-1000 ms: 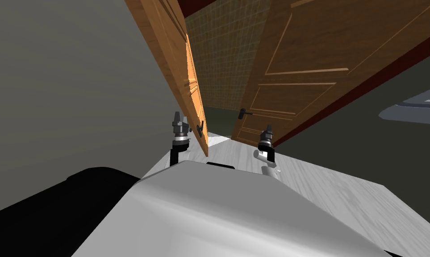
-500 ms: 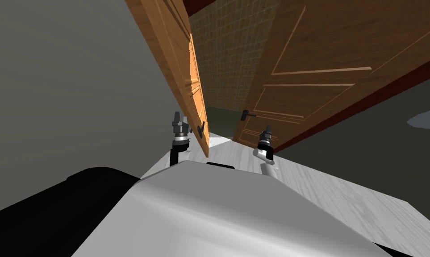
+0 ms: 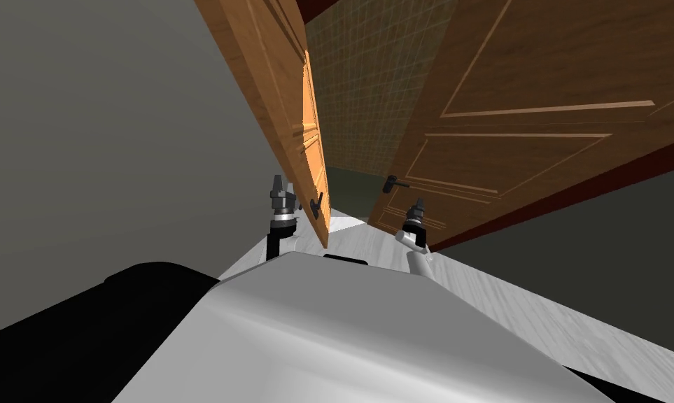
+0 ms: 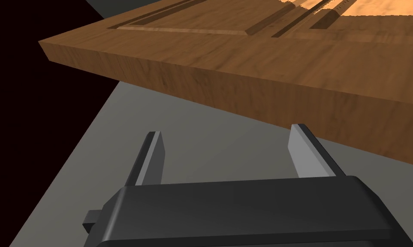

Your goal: Pull the door open

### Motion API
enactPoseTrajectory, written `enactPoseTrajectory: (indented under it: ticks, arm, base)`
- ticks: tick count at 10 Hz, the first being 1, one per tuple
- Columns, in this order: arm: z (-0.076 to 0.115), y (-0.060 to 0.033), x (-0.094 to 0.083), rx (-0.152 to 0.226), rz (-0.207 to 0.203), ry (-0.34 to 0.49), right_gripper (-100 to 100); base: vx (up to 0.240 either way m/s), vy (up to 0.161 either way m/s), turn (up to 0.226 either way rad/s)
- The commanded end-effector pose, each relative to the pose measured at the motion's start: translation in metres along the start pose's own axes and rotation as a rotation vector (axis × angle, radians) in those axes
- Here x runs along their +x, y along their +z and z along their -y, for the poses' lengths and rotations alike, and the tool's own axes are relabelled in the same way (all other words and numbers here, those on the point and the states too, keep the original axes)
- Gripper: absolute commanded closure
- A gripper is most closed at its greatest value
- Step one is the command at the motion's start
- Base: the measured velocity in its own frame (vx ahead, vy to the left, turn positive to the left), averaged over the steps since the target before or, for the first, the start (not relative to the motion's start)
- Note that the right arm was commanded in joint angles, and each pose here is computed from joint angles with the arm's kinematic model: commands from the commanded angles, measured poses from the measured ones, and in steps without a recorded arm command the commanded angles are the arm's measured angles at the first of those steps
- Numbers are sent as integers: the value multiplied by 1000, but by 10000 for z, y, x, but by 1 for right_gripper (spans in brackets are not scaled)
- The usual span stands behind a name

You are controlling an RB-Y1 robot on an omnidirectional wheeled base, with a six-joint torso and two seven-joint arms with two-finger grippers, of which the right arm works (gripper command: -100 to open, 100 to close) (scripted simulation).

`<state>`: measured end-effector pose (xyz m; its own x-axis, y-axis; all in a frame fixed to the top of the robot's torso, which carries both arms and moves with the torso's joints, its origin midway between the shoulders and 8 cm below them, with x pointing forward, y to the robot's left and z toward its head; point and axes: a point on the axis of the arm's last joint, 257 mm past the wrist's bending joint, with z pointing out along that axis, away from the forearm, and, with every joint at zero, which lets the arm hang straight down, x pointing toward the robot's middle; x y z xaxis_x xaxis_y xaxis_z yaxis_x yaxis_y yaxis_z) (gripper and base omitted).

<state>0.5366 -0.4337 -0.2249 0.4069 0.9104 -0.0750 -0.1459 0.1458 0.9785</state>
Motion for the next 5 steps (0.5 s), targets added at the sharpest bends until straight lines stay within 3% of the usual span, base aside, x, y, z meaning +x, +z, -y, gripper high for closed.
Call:
enactPoseTrajectory:
  ticks: [1, 5]
  arm:
    - [99, 37, -12, 25, 14, 6, -100]
    - [305, 121, -36, 76, 45, 21, -100]
  base:
    - [100, -38, 119]
    - [86, -42, 117]
